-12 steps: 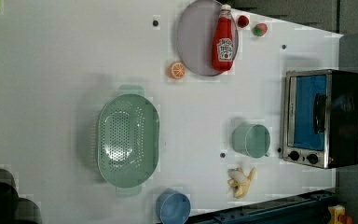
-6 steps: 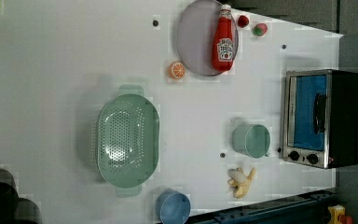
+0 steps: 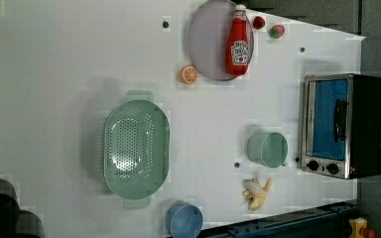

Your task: Flap open oven.

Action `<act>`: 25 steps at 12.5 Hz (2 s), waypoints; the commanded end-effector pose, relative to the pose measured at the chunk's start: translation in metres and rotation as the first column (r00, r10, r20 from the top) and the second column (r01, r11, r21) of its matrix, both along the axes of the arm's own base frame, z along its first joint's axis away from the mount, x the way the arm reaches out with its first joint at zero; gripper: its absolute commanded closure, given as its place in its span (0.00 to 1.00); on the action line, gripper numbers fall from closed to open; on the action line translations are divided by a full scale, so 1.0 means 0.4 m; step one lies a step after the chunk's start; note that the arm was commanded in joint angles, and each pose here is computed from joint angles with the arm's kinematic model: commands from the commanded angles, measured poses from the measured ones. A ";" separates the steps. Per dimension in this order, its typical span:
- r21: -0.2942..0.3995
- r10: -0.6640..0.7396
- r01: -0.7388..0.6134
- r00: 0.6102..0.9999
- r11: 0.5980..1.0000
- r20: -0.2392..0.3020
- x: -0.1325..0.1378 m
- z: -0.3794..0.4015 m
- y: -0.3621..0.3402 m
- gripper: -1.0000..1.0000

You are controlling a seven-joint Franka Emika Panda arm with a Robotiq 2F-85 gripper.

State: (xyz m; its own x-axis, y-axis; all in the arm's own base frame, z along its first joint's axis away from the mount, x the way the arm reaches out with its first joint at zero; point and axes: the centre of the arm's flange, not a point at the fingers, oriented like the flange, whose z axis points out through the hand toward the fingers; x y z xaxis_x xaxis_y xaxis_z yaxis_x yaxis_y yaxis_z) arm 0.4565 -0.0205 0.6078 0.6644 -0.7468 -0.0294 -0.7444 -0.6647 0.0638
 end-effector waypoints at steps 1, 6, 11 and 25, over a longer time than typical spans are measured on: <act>0.016 0.035 -0.034 0.999 0.999 -0.038 -0.018 -0.036 -0.038 0.82; 0.059 0.256 -0.253 0.965 0.966 -0.050 0.003 -0.179 -0.144 0.82; -0.022 0.505 -0.504 0.863 0.863 0.005 0.019 -0.319 -0.312 0.82; -0.122 0.634 -0.631 0.773 0.766 -0.024 0.060 -0.638 -0.591 0.82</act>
State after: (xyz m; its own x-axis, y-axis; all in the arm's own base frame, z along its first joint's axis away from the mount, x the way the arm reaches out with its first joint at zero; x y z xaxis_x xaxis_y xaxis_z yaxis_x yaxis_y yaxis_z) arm 0.4797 -0.2487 0.3375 0.9781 -0.2070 0.0193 -0.2075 -0.9658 0.1552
